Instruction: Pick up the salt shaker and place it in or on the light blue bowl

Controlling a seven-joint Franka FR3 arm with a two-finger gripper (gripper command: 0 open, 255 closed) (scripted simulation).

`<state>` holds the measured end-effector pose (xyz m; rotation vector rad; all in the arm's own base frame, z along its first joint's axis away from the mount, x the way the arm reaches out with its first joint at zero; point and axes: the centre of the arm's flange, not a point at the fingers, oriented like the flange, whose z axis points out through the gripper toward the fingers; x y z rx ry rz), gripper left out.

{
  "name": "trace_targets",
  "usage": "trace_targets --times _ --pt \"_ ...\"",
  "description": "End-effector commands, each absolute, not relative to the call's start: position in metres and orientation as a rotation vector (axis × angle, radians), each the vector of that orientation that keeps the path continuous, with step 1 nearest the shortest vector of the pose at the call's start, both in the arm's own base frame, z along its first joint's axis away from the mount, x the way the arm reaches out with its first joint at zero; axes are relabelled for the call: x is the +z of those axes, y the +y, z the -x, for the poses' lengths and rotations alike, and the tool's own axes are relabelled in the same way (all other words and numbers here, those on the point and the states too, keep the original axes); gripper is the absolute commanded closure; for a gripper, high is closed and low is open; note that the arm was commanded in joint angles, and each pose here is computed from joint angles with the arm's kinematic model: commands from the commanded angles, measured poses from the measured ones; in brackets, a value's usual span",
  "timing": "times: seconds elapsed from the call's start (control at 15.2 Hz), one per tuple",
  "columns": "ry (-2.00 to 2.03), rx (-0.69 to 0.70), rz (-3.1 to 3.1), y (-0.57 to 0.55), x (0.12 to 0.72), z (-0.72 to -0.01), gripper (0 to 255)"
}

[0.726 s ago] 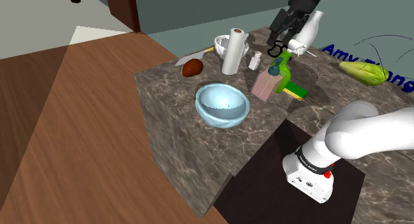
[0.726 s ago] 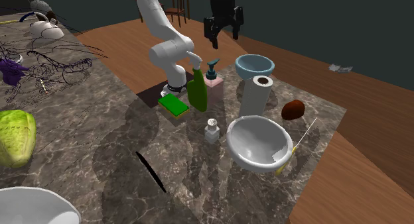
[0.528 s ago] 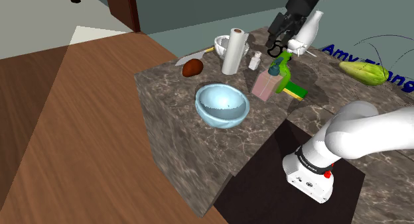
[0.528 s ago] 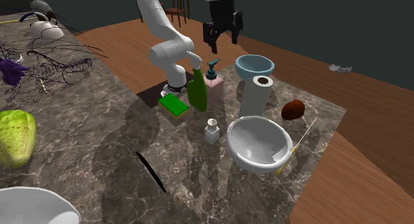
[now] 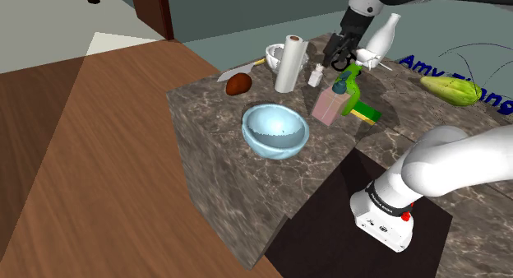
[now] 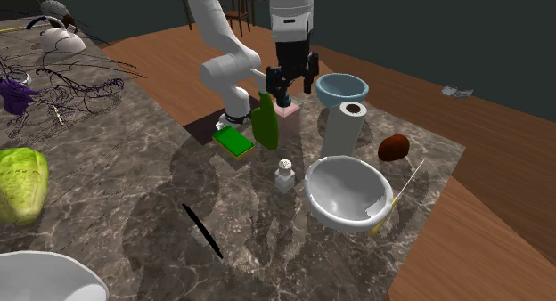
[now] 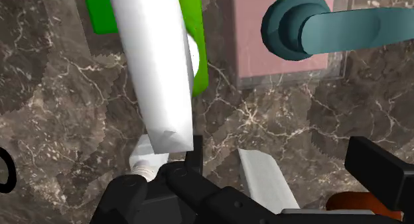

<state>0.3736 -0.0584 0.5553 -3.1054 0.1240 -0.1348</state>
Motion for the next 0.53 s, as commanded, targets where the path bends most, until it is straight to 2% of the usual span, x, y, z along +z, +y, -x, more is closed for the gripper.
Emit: trace_targets --times 0.0,0.46 --pt "0.097 -0.138 3.130 -0.075 0.540 -0.385 0" --pt "0.008 -0.144 3.210 -0.129 0.492 -0.427 0"
